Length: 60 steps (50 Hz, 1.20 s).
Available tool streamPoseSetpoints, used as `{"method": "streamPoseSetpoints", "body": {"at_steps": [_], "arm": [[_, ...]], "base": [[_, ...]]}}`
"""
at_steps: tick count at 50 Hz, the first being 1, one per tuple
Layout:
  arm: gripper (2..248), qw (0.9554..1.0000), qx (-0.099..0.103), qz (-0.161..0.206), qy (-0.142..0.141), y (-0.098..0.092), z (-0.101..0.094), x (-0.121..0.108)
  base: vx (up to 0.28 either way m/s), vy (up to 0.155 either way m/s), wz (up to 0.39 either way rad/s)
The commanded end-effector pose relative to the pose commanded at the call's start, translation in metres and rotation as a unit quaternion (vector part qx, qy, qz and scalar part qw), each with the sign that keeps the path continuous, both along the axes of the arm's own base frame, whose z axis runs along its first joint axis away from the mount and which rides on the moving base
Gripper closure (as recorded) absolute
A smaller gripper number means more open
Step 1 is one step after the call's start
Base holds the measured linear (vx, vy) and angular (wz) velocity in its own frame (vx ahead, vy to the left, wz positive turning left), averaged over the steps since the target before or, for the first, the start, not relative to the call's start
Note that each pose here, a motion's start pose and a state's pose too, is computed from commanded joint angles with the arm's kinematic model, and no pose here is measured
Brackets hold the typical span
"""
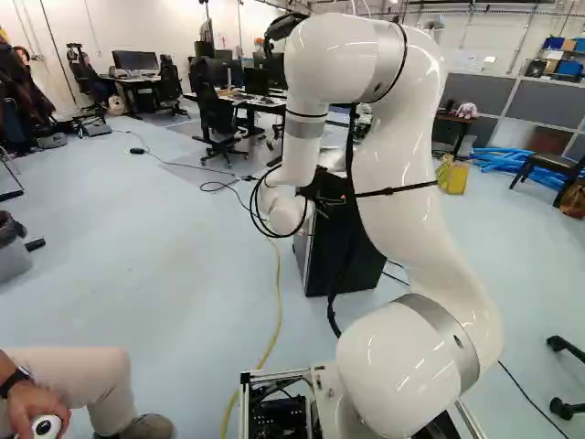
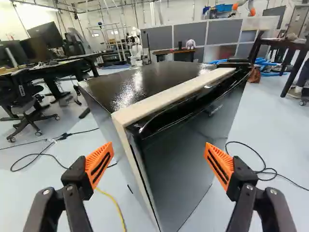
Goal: Grab a drink from the fridge
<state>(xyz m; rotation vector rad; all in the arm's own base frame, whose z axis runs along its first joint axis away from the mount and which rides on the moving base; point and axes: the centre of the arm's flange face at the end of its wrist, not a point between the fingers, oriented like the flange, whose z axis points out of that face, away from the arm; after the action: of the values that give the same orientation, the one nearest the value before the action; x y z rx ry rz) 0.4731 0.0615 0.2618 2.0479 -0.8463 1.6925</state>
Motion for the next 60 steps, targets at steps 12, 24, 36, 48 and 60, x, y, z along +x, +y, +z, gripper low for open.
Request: {"method": "streamPoseSetpoints", "body": {"at_steps": [12,24,36,48,60], "arm": [[3,0.9998,0.002,-0.017,0.0,-0.002,0.0,-0.001],[3,0.9994,0.004,-0.034,0.0,-0.004,-0.001,-0.002],[3,0.9988,0.007,-0.047,-0.002,-0.005,-0.002,0.002],[3,0.9982,0.009,-0.059,-0.005,-0.006,-0.003,0.007],[3,0.9976,0.011,-0.069,-0.006,-0.007,-0.003,0.008]], "base": [[0.0,0.0,0.0],[0.0,0.0,0.0],[0.0,0.0,0.0],[0.0,0.0,0.0],[0.0,0.0,0.0]]}}
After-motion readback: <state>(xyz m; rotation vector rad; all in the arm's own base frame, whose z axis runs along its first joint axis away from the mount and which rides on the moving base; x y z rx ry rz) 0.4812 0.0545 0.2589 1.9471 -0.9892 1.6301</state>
